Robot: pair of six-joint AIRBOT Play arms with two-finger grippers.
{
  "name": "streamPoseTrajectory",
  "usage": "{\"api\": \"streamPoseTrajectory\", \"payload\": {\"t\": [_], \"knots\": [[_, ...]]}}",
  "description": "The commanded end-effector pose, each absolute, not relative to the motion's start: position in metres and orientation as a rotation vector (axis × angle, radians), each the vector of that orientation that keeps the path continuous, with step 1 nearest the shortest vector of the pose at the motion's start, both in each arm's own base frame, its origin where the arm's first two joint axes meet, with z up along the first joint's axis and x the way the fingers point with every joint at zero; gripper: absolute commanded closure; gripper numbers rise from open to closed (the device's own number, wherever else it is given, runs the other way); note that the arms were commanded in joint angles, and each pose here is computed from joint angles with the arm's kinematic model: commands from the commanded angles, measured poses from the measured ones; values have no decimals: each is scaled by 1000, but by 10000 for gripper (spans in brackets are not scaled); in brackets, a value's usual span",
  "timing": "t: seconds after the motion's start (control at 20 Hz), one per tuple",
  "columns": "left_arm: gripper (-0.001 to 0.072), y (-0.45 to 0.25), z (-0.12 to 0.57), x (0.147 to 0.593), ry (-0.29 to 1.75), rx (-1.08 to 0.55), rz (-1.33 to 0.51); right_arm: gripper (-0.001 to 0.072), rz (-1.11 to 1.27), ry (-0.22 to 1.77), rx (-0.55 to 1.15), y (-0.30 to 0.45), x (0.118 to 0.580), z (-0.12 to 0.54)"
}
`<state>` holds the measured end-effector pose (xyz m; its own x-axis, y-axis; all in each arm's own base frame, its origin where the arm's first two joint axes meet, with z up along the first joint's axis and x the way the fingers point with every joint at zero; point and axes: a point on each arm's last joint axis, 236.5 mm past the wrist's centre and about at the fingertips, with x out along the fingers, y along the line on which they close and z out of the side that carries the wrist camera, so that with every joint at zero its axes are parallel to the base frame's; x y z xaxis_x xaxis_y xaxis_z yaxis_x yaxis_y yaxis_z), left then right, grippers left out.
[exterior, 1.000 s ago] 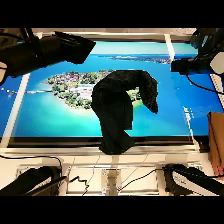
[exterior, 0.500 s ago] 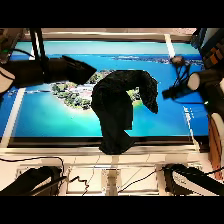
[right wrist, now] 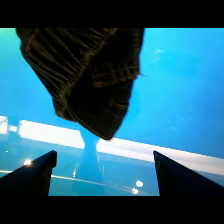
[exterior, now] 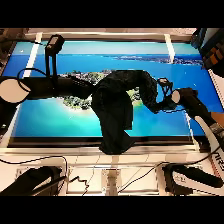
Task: Fold the clothes and pants, and hang the long-sleeved shirts on hangers.
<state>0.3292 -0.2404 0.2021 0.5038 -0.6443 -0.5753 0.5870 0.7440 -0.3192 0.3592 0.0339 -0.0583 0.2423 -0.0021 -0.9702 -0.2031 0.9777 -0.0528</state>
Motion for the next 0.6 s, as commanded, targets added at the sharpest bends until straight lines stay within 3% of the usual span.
{"api": "streamPoseTrajectory", "payload": {"t": [0.0,0.55], "knots": [[302,-240,202,338,702,-101,-727,17,166,1263,-150,53,376,-70],[301,-243,187,345,736,-102,-721,71,131,1273,-287,49,393,-117]]}}
